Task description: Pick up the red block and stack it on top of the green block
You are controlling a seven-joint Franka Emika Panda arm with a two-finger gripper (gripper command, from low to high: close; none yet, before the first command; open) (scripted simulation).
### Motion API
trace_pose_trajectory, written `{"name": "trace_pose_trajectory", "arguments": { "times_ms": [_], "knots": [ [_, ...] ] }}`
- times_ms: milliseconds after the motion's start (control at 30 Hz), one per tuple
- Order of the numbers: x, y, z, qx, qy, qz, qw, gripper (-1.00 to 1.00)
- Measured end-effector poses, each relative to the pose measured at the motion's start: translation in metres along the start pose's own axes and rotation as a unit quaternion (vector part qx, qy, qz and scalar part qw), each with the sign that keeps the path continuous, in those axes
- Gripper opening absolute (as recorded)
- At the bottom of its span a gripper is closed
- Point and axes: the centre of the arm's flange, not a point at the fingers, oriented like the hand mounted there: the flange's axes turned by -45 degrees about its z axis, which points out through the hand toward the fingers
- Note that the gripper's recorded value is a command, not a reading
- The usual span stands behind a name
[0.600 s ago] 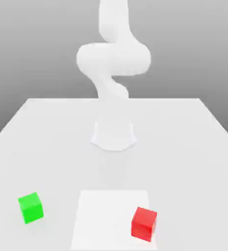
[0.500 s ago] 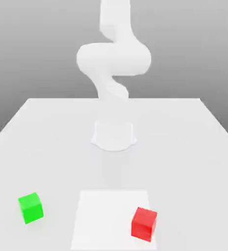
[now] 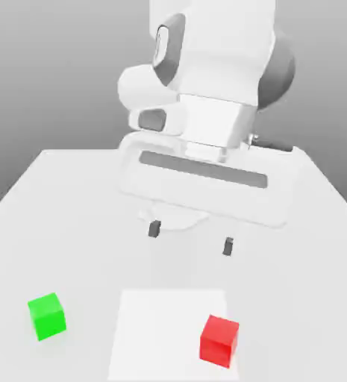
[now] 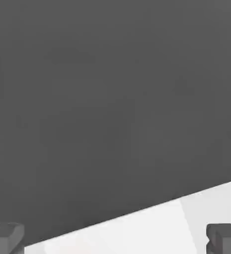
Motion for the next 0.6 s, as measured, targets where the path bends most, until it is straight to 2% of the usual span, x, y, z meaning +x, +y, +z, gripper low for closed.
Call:
{"name": "trace_pose_trajectory", "arguments": {
  "times_ms": [233, 433, 467, 600],
  "knots": [
    [-0.055, -0.024, 0.093, 0.031, -0.095, 0.039, 0.994, 0.0],
    [-0.071, -0.031, 0.149, 0.036, -0.104, 0.045, 0.993, 0.0],
    [-0.073, -0.031, 0.158, 0.035, -0.105, 0.045, 0.993, -1.0],
    [-0.073, -0.032, 0.158, 0.036, -0.104, 0.045, 0.993, -1.0]
  ]
}}
